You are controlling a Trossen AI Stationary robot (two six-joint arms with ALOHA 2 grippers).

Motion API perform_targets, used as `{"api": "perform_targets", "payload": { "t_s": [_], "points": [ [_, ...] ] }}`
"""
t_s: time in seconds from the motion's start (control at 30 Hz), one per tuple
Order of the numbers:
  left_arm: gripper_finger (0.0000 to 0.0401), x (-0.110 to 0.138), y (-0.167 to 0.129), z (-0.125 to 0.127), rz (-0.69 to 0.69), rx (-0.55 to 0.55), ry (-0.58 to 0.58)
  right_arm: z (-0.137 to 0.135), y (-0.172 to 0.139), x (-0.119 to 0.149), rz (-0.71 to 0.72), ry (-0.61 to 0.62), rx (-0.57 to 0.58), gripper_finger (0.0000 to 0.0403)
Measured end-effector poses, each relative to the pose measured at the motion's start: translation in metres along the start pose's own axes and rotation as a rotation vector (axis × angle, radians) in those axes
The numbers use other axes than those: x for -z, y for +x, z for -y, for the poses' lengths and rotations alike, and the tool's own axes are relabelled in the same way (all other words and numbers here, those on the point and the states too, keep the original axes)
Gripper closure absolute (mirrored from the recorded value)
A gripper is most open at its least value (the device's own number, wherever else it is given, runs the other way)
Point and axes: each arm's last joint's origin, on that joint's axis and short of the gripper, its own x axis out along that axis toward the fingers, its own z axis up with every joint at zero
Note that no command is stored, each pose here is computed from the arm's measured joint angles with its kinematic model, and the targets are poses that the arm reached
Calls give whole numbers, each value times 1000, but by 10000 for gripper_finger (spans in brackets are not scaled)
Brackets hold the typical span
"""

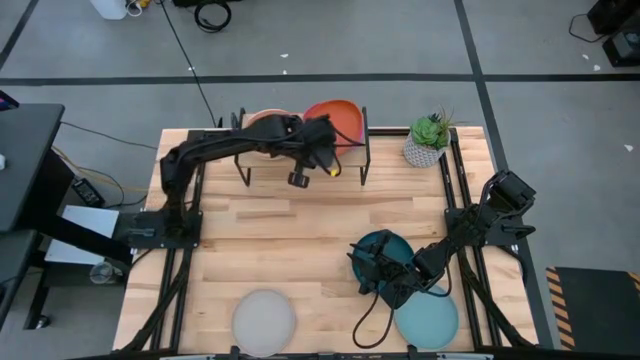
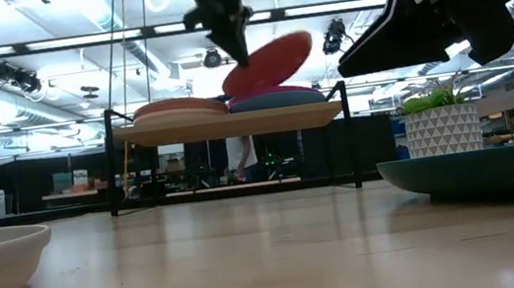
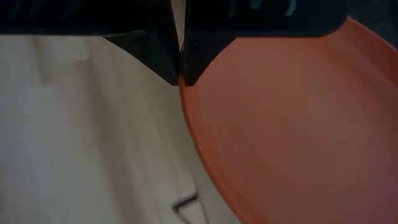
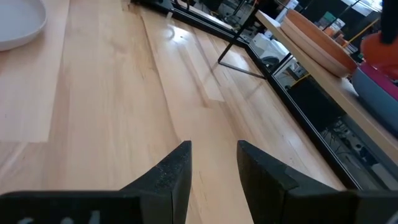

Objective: Place and stack plates onto a shelf
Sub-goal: Stack the orange plate on top of the pink plate on the shelf, then stack the gray plate on top of the brown plate on the shelf

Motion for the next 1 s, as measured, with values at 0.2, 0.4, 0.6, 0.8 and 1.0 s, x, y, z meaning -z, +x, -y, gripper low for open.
{"api": "perform_targets", "payload": {
  "t_s": [0.2,0.4,0.6,0.8,1.0],
  "points": [
    [382,8,18,-8,-90,-17,52,0,0,0,1,2,-1,268],
    [336,6,16,-13,-49,-55,42,0,0,0,-1,7,-8,268],
    [276,-1,12,-13,-26,-122,39,0,0,1,-8,8,-17,268],
    [257,-17,-14,12,93,-19,17,0,-3,5,-22,-15,13,268],
    [259,-26,-22,74,55,387,-76,-3,-12,10,-20,-32,38,268]
  ]
}}
